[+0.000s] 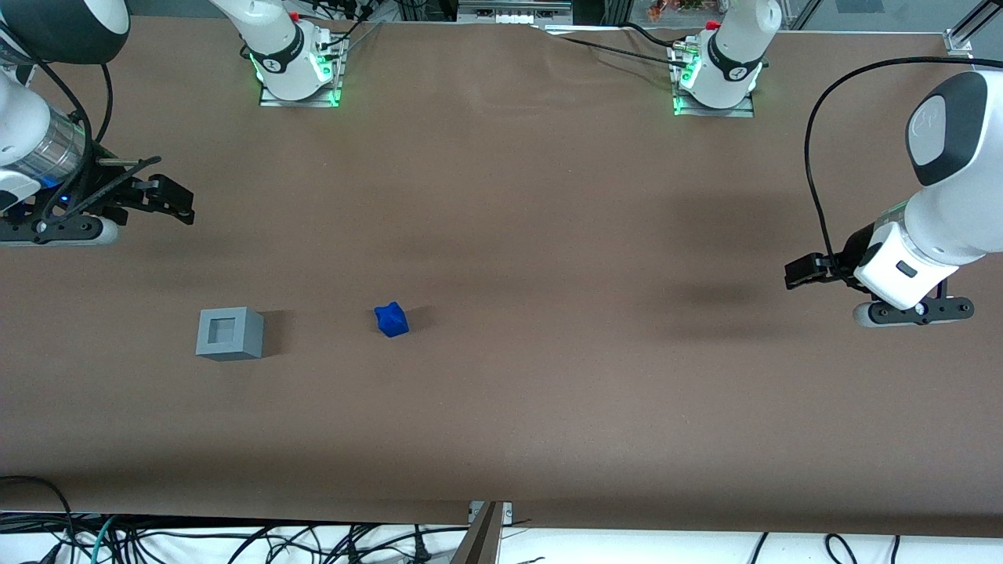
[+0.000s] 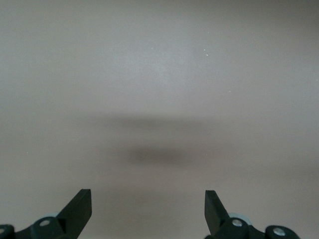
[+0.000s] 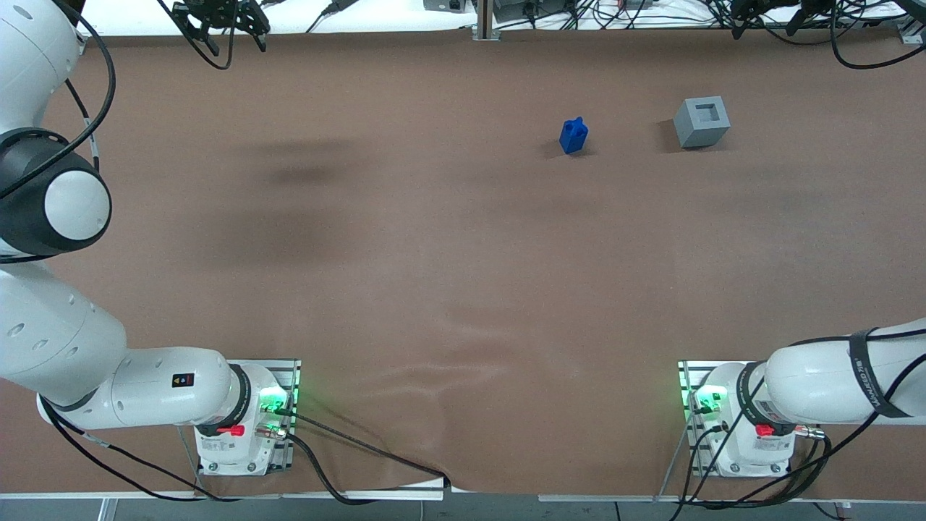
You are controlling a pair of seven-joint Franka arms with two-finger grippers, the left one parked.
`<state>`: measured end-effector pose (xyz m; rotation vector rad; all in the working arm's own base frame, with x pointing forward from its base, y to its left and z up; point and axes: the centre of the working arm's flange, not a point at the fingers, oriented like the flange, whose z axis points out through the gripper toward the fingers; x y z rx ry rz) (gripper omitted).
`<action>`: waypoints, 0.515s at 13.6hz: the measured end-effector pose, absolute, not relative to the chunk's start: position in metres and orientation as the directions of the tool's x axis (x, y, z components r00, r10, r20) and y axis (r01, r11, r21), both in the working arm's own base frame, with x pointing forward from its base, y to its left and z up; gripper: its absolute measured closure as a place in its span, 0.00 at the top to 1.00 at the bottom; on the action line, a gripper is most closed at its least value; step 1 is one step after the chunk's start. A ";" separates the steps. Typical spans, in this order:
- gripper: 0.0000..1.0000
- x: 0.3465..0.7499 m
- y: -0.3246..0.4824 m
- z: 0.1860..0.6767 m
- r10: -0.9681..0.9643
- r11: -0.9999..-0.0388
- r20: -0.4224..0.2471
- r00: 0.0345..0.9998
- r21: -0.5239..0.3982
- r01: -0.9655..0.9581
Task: Insert blue part into gray base with right arm
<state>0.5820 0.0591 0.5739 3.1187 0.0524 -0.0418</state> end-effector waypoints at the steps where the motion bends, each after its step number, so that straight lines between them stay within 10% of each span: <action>1: 0.99 0.582 0.060 0.574 0.034 -0.999 -0.028 0.999 0.022 0.035; 7: 0.99 0.581 0.064 0.576 0.042 -0.999 -0.028 0.999 0.022 0.043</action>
